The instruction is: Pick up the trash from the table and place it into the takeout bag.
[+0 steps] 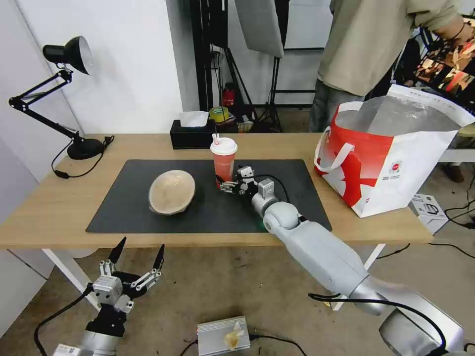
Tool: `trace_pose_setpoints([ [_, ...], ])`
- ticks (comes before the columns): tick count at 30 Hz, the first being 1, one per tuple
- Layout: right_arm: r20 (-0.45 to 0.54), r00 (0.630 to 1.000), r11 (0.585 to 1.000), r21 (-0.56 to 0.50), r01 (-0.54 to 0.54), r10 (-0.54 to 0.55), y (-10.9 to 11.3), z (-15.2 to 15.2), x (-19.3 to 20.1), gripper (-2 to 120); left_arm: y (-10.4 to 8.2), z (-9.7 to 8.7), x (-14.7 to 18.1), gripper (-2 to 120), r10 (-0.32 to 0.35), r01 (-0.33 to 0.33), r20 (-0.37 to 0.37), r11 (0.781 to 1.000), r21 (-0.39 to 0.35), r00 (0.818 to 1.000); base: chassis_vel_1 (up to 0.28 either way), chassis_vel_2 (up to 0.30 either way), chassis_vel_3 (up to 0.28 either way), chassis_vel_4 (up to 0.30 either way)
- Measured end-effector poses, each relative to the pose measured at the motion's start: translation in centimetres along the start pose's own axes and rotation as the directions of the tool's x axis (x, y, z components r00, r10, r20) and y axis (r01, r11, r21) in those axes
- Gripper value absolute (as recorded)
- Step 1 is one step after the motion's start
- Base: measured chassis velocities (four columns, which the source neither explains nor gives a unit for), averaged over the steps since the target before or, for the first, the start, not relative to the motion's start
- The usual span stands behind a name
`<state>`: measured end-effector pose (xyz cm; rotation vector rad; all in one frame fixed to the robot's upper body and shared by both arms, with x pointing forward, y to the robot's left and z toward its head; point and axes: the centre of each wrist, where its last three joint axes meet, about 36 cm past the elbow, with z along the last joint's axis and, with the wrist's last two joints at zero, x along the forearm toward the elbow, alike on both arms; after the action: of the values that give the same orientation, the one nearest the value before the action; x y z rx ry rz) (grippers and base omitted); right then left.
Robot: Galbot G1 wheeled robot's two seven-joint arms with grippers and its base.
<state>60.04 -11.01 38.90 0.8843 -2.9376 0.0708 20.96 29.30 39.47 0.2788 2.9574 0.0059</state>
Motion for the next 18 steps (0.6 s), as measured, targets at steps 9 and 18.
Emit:
trace_pose_setpoints([
  [9,-0.001,1.000,1.000,0.008,-0.004,0.004,0.0,0.6,-0.5,100,0.1,0.3,0.1,100,-0.001,0.001,-0.008,1.000,-0.001,1.000,0.000,0.000,0.000,0.000],
  [18,-0.003,1.000,1.000,-0.004,0.004,-0.004,0.1,1.1,-0.9,72,0.2,0.4,0.1,100,0.003,-0.003,-0.011,1.000,-0.001,1.000,0.000,0.000,0.000,0.000],
])
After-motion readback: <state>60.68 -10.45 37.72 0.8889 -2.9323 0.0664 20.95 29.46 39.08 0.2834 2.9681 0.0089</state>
